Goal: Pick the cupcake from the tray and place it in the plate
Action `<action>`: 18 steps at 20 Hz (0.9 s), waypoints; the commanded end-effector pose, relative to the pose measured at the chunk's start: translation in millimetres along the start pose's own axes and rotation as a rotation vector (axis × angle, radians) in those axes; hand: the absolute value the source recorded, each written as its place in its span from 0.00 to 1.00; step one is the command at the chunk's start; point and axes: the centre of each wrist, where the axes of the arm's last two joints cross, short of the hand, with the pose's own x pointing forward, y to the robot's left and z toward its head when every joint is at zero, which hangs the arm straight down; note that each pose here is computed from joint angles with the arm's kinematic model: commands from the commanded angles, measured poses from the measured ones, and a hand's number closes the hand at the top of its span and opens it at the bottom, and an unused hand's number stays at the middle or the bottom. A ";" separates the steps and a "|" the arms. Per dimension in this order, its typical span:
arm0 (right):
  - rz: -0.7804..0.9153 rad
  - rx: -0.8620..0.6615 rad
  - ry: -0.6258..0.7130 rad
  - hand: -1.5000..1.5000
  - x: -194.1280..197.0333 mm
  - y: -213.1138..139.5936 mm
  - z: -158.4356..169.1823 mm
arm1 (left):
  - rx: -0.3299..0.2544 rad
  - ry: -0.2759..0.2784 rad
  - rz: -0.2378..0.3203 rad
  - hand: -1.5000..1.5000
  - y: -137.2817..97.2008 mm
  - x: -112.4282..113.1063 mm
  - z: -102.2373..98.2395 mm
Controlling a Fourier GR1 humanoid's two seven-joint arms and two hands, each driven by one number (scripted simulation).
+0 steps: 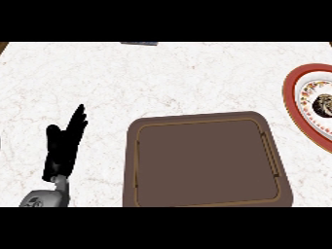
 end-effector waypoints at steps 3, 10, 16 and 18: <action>0.019 -0.054 0.024 0.00 -7.4 -10.6 11.5 | -0.016 -0.011 0.000 0.50 -9.0 1.4 0.0; 0.001 -0.083 -0.004 0.00 -20.0 -34.7 37.0 | -0.012 -0.009 0.002 0.50 -7.9 -16.7 9.2; 0.043 -0.200 0.055 0.00 -12.7 -57.3 41.7 | -0.019 -0.002 -0.010 0.50 -1.3 3.8 2.2; 0.016 -0.202 0.061 0.00 -11.1 -51.4 36.1 | -0.006 -0.015 -0.001 0.50 1.4 -7.4 -5.1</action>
